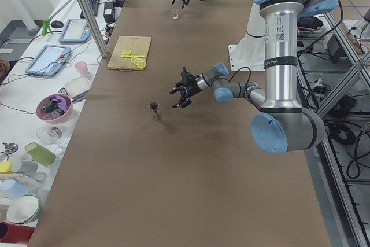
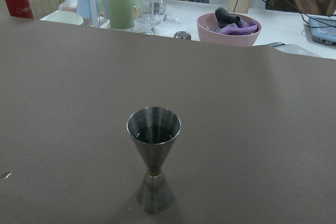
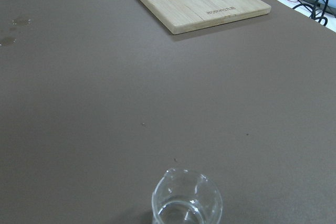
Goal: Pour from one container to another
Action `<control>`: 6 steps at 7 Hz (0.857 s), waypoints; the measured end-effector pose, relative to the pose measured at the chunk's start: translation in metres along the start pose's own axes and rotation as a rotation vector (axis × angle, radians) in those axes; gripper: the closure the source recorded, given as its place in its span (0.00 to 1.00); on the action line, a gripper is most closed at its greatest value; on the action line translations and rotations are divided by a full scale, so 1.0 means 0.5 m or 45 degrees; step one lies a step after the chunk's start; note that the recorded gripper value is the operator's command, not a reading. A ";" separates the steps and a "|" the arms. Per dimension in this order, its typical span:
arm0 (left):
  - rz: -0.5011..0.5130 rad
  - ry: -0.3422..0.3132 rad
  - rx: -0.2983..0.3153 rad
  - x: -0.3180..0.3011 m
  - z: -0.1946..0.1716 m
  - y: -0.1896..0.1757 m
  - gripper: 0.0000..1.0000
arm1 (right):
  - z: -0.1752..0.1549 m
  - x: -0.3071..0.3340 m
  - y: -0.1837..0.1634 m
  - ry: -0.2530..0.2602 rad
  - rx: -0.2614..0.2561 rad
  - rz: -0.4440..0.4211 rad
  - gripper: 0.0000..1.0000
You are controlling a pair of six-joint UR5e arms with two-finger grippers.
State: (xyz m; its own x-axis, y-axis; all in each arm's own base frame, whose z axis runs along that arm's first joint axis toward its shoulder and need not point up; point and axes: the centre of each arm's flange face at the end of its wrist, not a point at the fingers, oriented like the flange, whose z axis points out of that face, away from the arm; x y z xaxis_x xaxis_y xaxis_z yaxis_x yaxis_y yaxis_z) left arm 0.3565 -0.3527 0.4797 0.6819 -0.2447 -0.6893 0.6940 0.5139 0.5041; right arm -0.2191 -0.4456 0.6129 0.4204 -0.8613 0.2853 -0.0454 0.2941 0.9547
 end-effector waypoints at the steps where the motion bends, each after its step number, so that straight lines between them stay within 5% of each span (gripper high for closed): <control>1: 0.013 -0.006 0.029 -0.003 0.008 0.015 0.02 | 0.003 -0.004 0.003 -0.005 -0.002 0.007 0.00; 6: 0.030 -0.043 0.078 -0.017 0.051 0.078 0.02 | 0.026 0.002 0.026 0.013 -0.027 0.039 0.00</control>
State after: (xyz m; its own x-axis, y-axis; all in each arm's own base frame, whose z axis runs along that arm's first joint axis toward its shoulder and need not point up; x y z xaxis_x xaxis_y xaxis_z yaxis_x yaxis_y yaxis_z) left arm 0.3837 -0.3518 0.5184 0.7047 -0.2615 -0.6595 0.6900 0.4690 0.5513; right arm -0.2311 -0.4482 0.6267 0.4285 -0.8475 0.3133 -0.0393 0.3290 0.9435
